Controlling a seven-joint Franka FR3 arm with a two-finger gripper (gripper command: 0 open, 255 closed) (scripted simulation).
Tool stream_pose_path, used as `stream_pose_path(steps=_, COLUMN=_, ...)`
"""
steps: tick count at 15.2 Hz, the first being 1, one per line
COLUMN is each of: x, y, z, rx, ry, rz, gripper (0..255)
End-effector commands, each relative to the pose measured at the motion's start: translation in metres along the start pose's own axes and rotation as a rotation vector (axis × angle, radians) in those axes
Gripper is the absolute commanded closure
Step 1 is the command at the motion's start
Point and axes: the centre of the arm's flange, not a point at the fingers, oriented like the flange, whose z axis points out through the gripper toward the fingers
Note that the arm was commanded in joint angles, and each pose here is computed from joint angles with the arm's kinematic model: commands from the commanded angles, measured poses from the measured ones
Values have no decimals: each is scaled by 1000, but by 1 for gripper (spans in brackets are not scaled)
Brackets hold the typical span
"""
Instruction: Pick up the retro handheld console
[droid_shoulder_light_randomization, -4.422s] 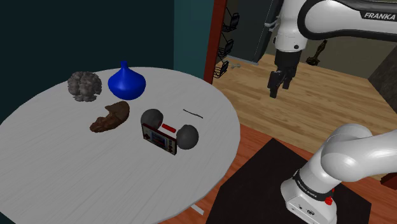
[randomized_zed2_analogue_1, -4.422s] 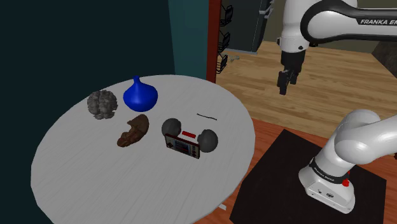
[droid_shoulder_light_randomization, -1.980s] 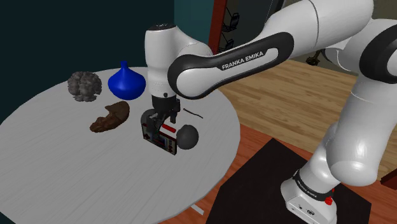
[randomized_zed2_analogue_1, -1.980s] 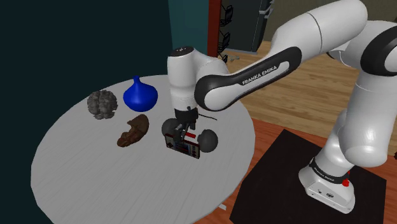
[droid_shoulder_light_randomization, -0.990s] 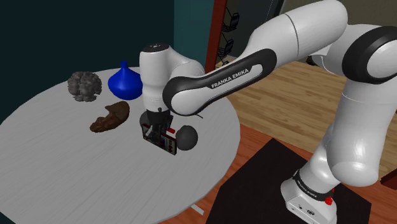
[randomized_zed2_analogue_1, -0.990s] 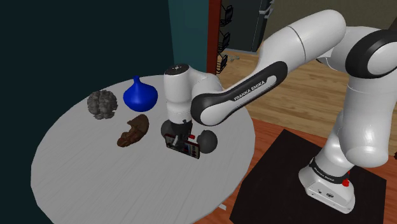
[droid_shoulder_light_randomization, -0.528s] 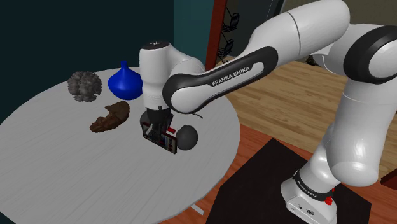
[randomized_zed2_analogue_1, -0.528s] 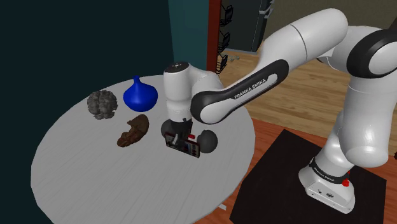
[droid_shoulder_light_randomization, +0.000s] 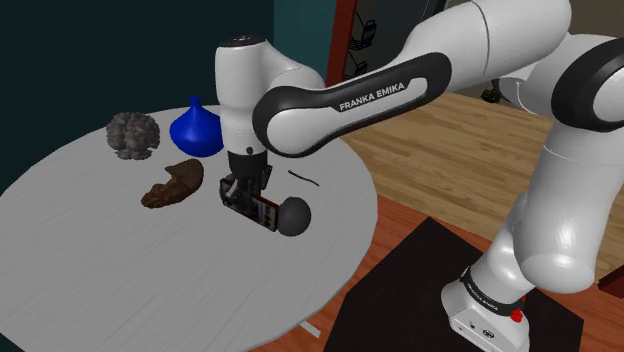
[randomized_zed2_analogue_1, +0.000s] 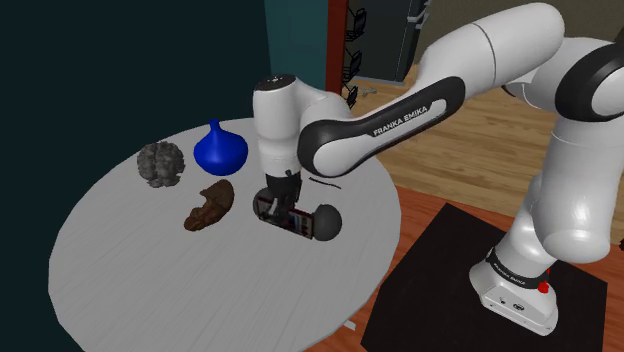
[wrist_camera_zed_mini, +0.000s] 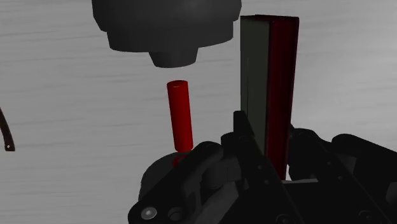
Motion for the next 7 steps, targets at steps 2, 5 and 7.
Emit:
stream_pose_path(steps=2, x=-1, y=0, z=-16, rx=0, ry=0, rz=0, gripper=255)
stream_pose_path(steps=5, x=0, y=0, z=-32, rx=0, ry=0, rz=0, gripper=255)
stream_pose_path(steps=7, x=0, y=0, z=-33, rx=0, ry=0, rz=0, gripper=255)
